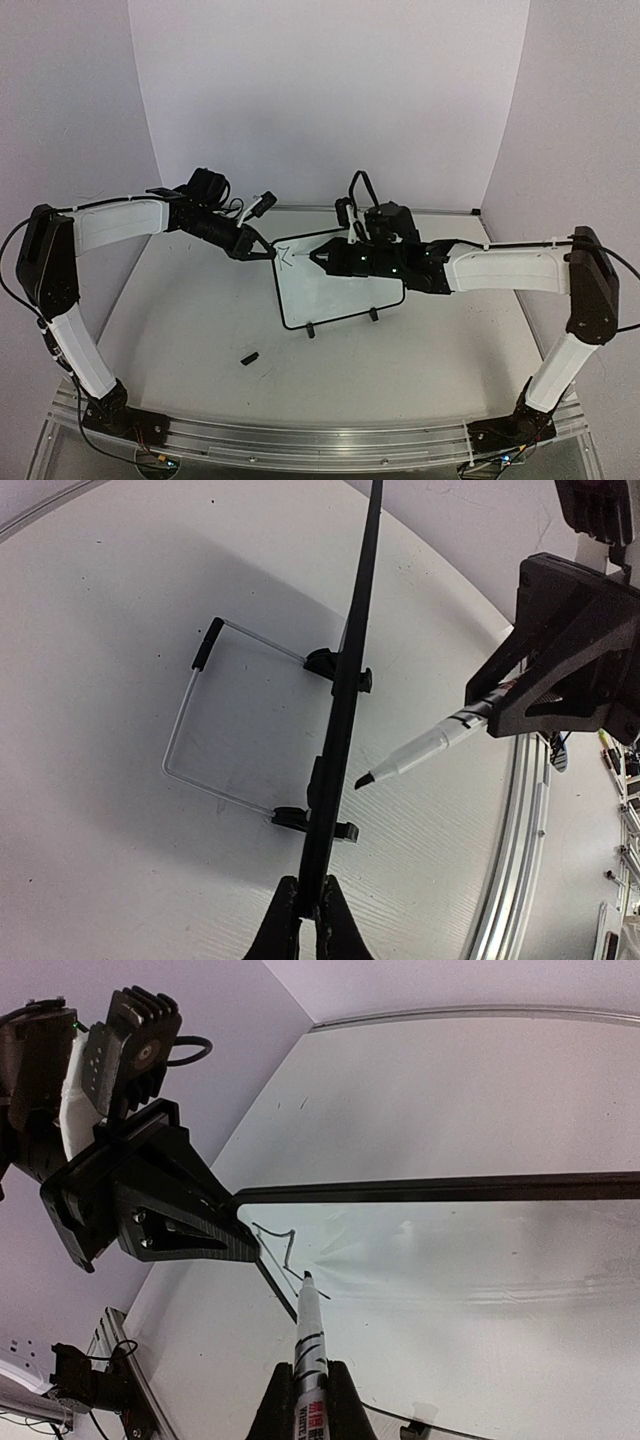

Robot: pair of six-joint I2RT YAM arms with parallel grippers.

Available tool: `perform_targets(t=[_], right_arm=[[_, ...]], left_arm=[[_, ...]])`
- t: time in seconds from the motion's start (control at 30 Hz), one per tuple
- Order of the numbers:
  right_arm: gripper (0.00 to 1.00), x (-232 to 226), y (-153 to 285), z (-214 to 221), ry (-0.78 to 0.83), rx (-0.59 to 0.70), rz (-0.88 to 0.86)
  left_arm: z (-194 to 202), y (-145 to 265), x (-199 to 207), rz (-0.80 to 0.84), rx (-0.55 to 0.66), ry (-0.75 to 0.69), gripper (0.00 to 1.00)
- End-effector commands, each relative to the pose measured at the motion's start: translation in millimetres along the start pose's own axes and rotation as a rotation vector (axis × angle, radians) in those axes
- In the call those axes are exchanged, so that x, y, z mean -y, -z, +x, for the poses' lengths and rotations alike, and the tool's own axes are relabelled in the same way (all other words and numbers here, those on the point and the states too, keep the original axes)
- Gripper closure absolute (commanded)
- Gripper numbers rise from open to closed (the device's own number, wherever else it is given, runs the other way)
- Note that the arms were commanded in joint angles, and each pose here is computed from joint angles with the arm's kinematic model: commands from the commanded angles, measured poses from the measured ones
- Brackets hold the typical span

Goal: Write a sentence on the whiteboard

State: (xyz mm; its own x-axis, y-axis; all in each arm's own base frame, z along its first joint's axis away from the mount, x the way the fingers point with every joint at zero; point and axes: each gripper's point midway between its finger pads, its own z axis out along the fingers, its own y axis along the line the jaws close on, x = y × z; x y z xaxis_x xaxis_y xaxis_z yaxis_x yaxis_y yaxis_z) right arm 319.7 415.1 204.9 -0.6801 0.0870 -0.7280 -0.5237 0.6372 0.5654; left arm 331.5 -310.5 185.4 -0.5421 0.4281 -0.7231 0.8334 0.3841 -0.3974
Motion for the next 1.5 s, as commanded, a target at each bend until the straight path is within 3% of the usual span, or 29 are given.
perform_targets(t=[0.0,0.8,1.13,1.47], right_arm=[[1.00,2,-2,-16,-0.007,0.048,0.027],[1.00,32,-7,26,-0.053,-0.053,0.096],[1.00,-14,17,-6,0.023,0.019,-0.057],[1.00,-16,16,-27,0.043,0.081,-0.029]], left_arm=[[10,1,-1,-0.046,-0.044,-0.018,1.00],[11,-1,0,-0.045,-0.050,-0.022,1.00],[12,-2,0,-0.046,-0.052,-0.022,1.00],[12,-2,-1,-0.046,-0.053,-0.020,1.00]])
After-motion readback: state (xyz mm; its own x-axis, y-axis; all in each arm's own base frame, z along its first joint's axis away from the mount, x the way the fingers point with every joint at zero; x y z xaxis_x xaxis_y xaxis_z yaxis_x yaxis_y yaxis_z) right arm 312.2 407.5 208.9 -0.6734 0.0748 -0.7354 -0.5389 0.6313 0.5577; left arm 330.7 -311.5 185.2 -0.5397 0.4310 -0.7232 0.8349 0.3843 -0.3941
